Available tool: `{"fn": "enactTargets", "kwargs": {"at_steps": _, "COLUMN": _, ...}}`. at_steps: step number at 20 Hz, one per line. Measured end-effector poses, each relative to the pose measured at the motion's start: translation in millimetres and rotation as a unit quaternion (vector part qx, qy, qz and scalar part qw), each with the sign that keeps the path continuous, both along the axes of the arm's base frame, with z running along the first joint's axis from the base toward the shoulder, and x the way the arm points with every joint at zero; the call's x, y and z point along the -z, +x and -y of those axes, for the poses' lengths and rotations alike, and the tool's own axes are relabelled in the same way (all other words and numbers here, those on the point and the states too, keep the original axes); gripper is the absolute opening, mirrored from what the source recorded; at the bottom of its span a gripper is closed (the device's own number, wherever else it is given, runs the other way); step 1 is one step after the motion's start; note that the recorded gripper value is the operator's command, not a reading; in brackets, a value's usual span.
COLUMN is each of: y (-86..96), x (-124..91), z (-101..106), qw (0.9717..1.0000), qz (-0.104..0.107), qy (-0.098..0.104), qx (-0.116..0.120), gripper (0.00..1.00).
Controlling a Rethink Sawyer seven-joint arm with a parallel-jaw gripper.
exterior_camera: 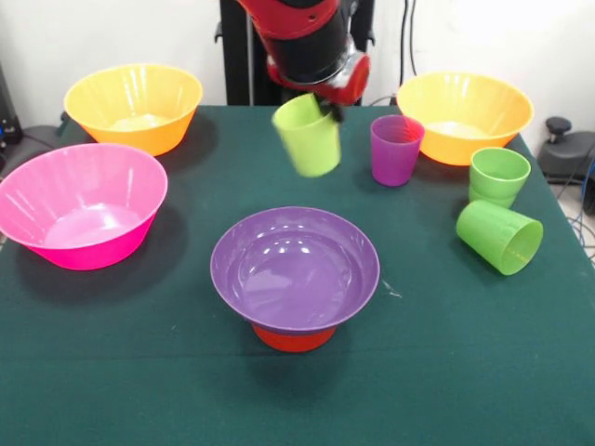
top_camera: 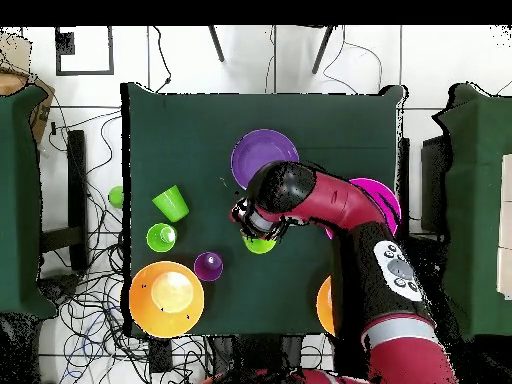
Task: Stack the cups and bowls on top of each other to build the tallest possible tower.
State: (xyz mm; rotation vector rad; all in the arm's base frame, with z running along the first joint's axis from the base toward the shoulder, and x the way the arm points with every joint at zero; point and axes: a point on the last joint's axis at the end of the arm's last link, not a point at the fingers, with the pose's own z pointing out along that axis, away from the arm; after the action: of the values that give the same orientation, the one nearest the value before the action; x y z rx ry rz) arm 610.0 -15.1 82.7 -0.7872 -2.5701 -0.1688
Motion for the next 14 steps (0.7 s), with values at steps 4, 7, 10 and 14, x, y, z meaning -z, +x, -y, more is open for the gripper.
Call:
{"fn": "enactTargets", "kwargs": {"at_steps": 4, "y": 22.6, "x": 7.2, "z": 19.7, "qw": 0.9916, "qz": 0.088, "qy": -0.081, "qx": -0.050, "gripper": 0.00}}
{"fn": "enactTargets", "kwargs": {"at_steps": 7, "y": 50.5, "x": 8.0, "z": 36.7, "qw": 0.9695, "qz": 0.179, "qy": -0.140, "qx": -0.090, "gripper": 0.00}}
{"fn": "enactTargets", "kwargs": {"at_steps": 10, "y": 65.5, "x": 5.0, "z": 46.0, "qw": 0.9556, "qz": 0.221, "qy": -0.165, "qx": -0.103, "gripper": 0.00}}
{"fn": "enactTargets", "kwargs": {"at_steps": 14, "y": 86.7, "x": -4.6, "z": 61.2, "qw": 0.9398, "qz": 0.263, "qy": -0.190, "qx": -0.108, "gripper": 0.00}}
